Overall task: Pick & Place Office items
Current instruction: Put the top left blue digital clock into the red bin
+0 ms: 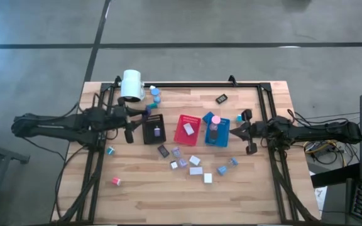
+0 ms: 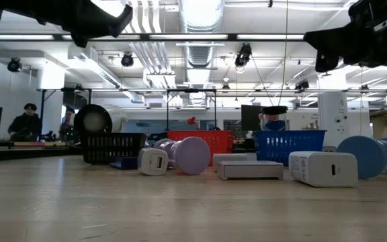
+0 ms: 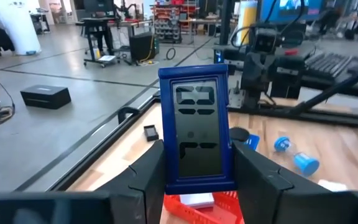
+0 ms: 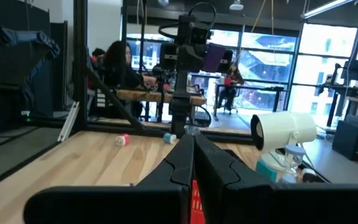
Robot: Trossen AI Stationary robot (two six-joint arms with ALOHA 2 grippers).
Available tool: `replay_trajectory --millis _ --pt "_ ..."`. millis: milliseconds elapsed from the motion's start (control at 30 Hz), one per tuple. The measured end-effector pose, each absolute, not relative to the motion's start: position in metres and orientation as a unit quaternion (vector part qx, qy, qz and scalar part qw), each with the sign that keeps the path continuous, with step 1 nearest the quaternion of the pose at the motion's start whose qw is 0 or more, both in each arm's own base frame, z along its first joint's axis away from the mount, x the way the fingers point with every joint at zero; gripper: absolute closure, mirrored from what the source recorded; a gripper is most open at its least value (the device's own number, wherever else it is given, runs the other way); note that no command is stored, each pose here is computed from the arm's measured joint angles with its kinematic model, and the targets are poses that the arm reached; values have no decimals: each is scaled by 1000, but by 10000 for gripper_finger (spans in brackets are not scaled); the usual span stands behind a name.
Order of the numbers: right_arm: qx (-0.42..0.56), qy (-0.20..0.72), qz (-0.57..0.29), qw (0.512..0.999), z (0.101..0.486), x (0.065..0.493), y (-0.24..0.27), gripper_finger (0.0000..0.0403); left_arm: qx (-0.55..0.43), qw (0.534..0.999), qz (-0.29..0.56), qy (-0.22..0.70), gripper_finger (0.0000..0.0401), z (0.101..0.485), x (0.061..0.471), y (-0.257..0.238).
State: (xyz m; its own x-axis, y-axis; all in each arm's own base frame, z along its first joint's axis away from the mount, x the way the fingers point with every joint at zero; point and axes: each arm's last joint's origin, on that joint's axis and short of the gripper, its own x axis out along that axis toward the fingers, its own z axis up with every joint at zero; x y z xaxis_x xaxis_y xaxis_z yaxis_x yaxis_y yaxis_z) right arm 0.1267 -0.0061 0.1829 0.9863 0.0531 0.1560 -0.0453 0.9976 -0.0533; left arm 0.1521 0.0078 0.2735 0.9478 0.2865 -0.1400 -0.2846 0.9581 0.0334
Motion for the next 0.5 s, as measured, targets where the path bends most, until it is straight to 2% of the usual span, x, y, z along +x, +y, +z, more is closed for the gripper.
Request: replay_trajectory --millis 200,500 --pt "-42 -75 23 996 182 127 -6 394 56 985 140 80 250 270 165 8" --pt "-50 -84 23 995 184 127 -6 394 76 984 134 92 250 272 189 9"
